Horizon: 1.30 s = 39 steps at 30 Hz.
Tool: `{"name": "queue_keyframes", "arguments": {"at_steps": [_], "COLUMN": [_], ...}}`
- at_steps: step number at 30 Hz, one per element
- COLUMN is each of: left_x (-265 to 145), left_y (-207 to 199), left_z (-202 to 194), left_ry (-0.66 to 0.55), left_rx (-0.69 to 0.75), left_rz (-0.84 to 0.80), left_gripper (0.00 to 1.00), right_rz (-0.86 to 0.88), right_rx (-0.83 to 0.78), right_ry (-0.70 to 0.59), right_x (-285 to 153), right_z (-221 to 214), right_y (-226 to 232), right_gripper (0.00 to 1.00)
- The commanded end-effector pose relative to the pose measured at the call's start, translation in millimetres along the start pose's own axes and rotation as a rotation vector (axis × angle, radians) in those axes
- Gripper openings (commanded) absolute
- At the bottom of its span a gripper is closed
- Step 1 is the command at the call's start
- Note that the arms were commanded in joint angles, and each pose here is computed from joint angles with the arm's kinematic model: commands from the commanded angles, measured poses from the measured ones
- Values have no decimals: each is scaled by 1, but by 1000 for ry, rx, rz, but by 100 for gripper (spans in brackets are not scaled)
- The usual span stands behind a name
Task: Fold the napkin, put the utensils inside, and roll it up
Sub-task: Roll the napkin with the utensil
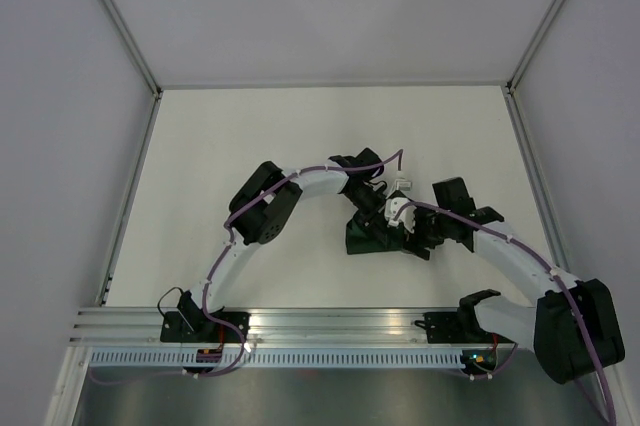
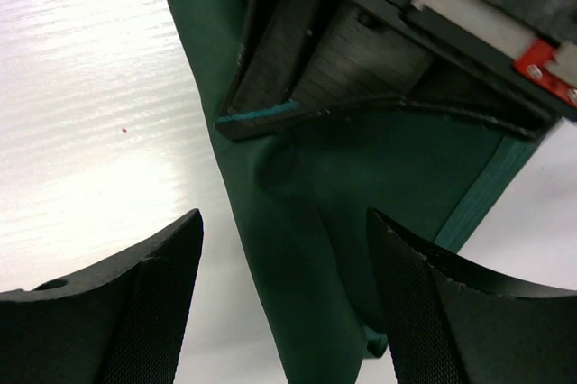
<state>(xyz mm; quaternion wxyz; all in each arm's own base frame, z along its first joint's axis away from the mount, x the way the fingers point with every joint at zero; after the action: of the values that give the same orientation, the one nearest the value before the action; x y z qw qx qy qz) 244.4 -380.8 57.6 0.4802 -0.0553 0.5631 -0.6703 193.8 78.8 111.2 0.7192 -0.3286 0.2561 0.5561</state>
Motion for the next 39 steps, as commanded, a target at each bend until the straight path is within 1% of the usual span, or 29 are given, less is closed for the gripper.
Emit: {"name": "queue_keyframes", "arguments": {"at_steps": [1, 7, 10, 11, 12, 13, 14, 16, 17, 20, 22, 23, 26, 29, 31, 35, 37, 39], "left_x": [9, 8, 6, 6, 4, 3, 3, 1, 1, -2, -4, -5, -9, -13, -15, -21, -26, -30], "left_y": [30, 31, 30, 30, 29, 29, 28, 26, 26, 21, 19, 15, 8, 2, -1, -6, -9, -12], "left_z": [-32, -34, -34, -34, -32, -32, -31, -29, -29, -26, -23, -20, -17, -13, -12, -12, -9, -8], "left_ry": [99, 106, 108, 109, 106, 105, 104, 99, 100, 89, 78, 70, 58, 42, 34, 19, 5, -6], "left_rx": [-167, -184, -189, -180, -176, -168, -163, -150, -145, -130, -123, -116, -107, -98, -96, -75, -58, -48], "left_rz": [96, 92, 98, 106, 113, 125, 127, 139, 148, 144, 140, 137, 131, 135, 148, 171, 186, 206], "left_gripper": [8, 7, 7, 8, 15, 16, 16, 18, 18, 17, 16, 16, 15, 16, 19, 29, 31, 35], "right_rz": [-53, -7, 5, 8, 14, 13, 12, 10, 12, 21, 44, 53, 72, 93, 112, 145, 155, 171], "right_rx": [-72, -140, -151, -151, -150, -147, -146, -144, -144, -134, -121, -117, -102, -85, -76, -67, -63, -57], "right_ry": [18, 58, 92, 97, 105, 113, 118, 125, 128, 127, 135, 131, 125, 122, 122, 130, 136, 138], "right_x": [9, 33, 40, 42, 43, 44, 44, 44, 44, 44, 46, 47, 48, 49, 50, 53, 54, 54], "right_z": [7, 15, 10, 9, 8, 6, 5, 4, 4, 5, 4, 5, 6, 8, 8, 8, 7, 7], "right_y": [-5, 13, 18, 19, 20, 20, 20, 20, 20, 20, 22, 22, 22, 23, 24, 25, 25, 26], "right_gripper": [78, 75, 70, 66, 63, 61, 56, 51, 42, 30, 27, 23, 19, 18, 17, 15, 14, 14]}}
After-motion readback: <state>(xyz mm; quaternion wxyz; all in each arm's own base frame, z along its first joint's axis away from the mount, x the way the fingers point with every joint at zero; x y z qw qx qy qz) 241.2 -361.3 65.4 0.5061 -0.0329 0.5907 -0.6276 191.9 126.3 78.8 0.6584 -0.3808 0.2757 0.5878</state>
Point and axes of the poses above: each gripper's point midway between its finger pads, its own x axis out along the fingers, its own y axis along the line the jaws close on, z = x × y, the point moved 8 cm from there along -x, back along the fingers, and after that the axes turned 4 degrees about -x, right-handed, at the moved point
